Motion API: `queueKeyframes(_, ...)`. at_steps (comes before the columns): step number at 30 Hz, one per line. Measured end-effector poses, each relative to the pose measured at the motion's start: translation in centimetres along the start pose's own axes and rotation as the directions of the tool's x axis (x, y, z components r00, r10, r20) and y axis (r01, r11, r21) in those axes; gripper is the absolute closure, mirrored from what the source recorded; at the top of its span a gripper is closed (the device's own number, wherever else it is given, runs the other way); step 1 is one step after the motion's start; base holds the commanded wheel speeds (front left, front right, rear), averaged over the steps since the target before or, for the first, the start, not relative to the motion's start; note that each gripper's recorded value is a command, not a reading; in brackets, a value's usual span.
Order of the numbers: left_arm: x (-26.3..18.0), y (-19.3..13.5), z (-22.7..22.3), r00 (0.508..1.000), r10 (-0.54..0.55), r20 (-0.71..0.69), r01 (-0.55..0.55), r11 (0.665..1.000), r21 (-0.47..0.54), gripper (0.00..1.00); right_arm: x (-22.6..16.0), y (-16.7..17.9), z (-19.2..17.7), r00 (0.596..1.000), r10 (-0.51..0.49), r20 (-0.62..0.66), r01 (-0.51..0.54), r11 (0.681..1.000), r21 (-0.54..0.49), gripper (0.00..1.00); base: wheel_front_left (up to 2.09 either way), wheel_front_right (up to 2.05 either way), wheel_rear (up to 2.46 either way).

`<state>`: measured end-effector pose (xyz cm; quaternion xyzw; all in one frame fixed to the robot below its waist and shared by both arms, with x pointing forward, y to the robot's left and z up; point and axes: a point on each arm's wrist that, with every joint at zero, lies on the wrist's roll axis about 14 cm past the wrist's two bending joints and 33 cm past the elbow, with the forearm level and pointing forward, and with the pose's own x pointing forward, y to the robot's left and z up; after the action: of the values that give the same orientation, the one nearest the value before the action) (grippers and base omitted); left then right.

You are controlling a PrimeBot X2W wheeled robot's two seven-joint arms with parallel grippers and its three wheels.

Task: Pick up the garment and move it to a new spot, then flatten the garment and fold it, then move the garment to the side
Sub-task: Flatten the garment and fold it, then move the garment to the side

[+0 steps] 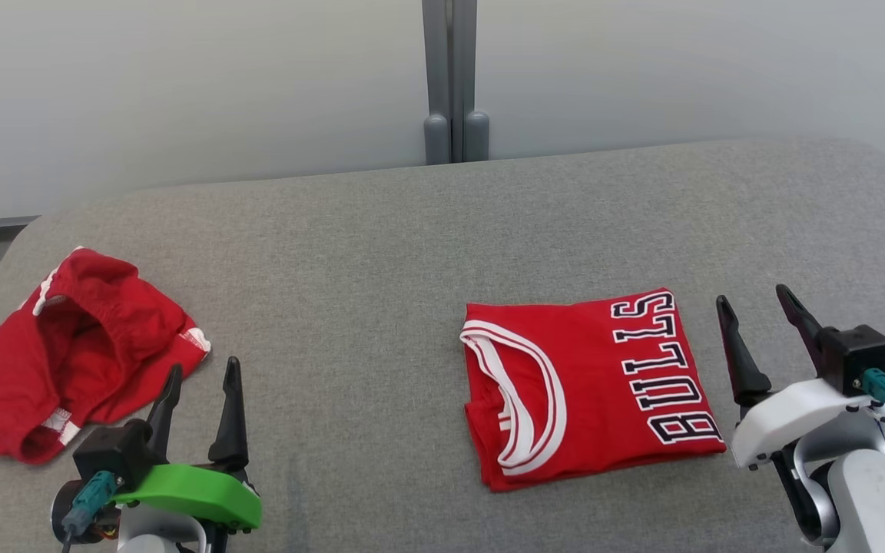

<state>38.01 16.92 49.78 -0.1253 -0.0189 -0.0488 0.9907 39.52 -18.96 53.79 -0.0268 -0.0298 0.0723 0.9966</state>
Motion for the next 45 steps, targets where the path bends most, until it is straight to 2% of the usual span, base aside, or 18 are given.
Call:
queueKeyframes(4,-0.1,0.0,0.0,1.000,0.006,0.003,-0.006,1.000,-0.006,0.00,-0.5,-0.3,-0.8,1.000,-0.025,-0.010,0.025,0.999,0.019,0.00,0.00,0.00,0.00)
queueKeyframes(26,-0.2,0.5,-0.3,1.000,0.031,-0.004,-0.031,0.999,-0.006,0.00,-0.9,0.6,-1.4,0.999,-0.016,-0.047,0.017,0.999,0.033,0.00,0.00,0.00,0.00)
queueKeyframes(31,-0.2,0.5,-0.2,0.999,0.033,-0.001,-0.034,0.999,-0.007,0.00,-0.1,0.7,-2.1,0.993,-0.003,-0.122,0.006,1.000,0.026,0.00,0.00,0.00,0.00)
queueKeyframes(34,-0.1,0.6,0.2,0.999,0.036,0.014,-0.036,0.999,-0.006,0.00,1.3,0.4,-2.6,0.976,0.010,-0.218,-0.002,0.999,0.034,0.00,0.00,0.00,0.00)
queueKeyframes(37,-0.1,1.0,0.5,0.999,0.048,0.025,-0.048,0.999,0.000,0.00,2.4,0.7,-4.0,0.935,0.033,-0.354,-0.014,0.998,0.058,0.00,0.00,0.00,0.00)
queueKeyframes(39,0.0,1.1,0.7,0.998,0.048,0.031,-0.049,0.999,0.008,0.00,2.8,0.9,-5.6,0.882,0.057,-0.467,-0.021,0.996,0.082,0.00,0.00,0.00,0.00)
queueKeyframes(41,0.0,1.2,0.7,0.998,0.053,0.033,-0.054,0.999,0.007,0.00,2.6,0.6,-7.7,0.812,0.062,-0.580,-0.022,0.997,0.076,0.00,0.00,0.00,0.00)
queueKeyframes(42,0.1,1.4,0.8,0.998,0.058,0.037,-0.058,0.998,0.009,0.00,2.1,0.0,-9.7,0.734,0.057,-0.677,-0.015,0.998,0.067,0.00,0.00,0.00,0.00)
queueKeyframes(45,0.1,1.8,1.0,0.996,0.072,0.043,-0.073,0.997,0.012,0.00,1.7,0.1,-11.9,0.647,0.065,-0.760,-0.022,0.998,0.067,0.00,0.00,0.00,0.00)
